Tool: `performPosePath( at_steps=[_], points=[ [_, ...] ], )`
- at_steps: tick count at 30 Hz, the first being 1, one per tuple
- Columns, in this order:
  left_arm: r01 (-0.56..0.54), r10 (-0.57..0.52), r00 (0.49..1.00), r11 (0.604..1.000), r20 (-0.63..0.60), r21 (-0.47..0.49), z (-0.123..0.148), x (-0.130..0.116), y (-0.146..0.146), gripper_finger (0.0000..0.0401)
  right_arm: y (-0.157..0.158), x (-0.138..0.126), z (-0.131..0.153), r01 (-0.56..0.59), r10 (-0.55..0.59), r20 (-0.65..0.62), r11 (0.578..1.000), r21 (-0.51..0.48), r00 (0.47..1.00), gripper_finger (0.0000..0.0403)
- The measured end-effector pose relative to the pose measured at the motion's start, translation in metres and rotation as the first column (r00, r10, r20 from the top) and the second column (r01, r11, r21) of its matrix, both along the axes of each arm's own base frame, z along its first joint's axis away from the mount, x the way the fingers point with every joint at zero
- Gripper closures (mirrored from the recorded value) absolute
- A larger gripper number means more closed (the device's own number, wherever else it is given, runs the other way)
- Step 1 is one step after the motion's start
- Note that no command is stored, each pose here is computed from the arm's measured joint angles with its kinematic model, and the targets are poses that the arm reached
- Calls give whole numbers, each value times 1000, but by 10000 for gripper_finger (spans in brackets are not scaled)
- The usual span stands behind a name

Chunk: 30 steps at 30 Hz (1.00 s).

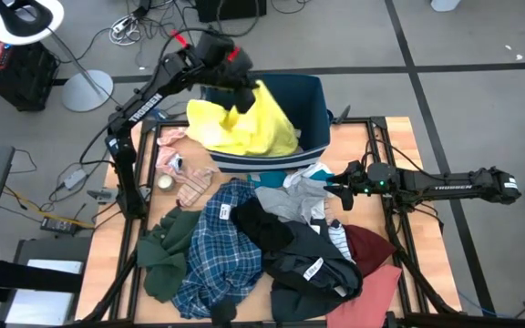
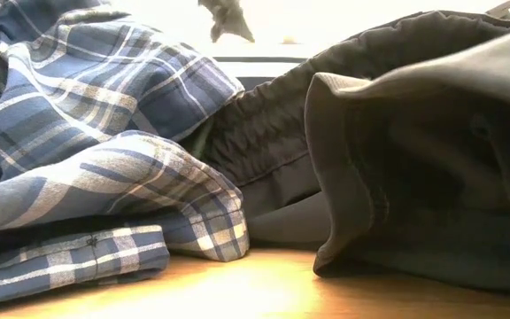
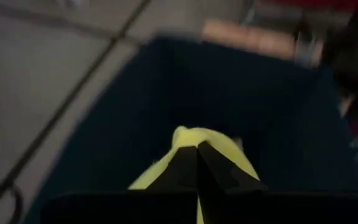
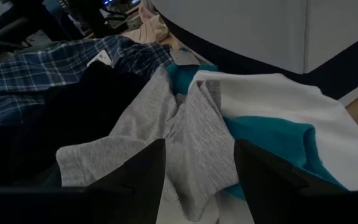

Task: Sort clothes
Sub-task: Put the yellow shirt into the laundry organizer

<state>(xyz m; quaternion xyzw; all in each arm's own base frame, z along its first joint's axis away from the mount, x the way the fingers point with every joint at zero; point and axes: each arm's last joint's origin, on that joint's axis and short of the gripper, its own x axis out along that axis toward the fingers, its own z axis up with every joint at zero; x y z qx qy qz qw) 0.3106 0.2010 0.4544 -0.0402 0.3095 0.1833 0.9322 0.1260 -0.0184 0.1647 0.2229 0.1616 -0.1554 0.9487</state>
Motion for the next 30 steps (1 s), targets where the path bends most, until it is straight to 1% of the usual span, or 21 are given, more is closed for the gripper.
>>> performPosePath(
  at_steps=[5, 12, 17, 19, 25, 28, 30],
  points=[
    [7, -18, 992, 996, -122, -91, -26, 3, -1, 396, 0, 0, 0, 2, -2, 1, 1000, 6, 1000, 211],
    [-32, -7, 977, 984, -213, -176, -61, 8, 3, 374, 0, 0, 0, 3, -3, 2, 1000, 9, 1000, 211],
    [-60, 1, 966, 974, -260, -219, -79, 10, 3, 350, 0, 0, 0, 3, -3, 1, 1000, 9, 1000, 211],
    [-77, 11, 963, 969, -270, -236, -83, 10, 4, 336, 0, 0, 0, 3, -3, 0, 1000, 10, 1000, 211],
    [-82, 13, 962, 967, -273, -240, -85, 10, 4, 297, 0, 0, -1, 4, -4, -3, 1000, 12, 1000, 211],
    [-82, 13, 960, 968, -280, -236, -84, 8, 4, 286, 0, 0, -1, 4, -4, -3, 1000, 12, 1000, 211],
    [-111, 46, 953, 972, -298, -205, -82, 5, 4, 285, 0, 0, 0, 4, -4, -3, 1000, 12, 1000, 211]
  ],
)
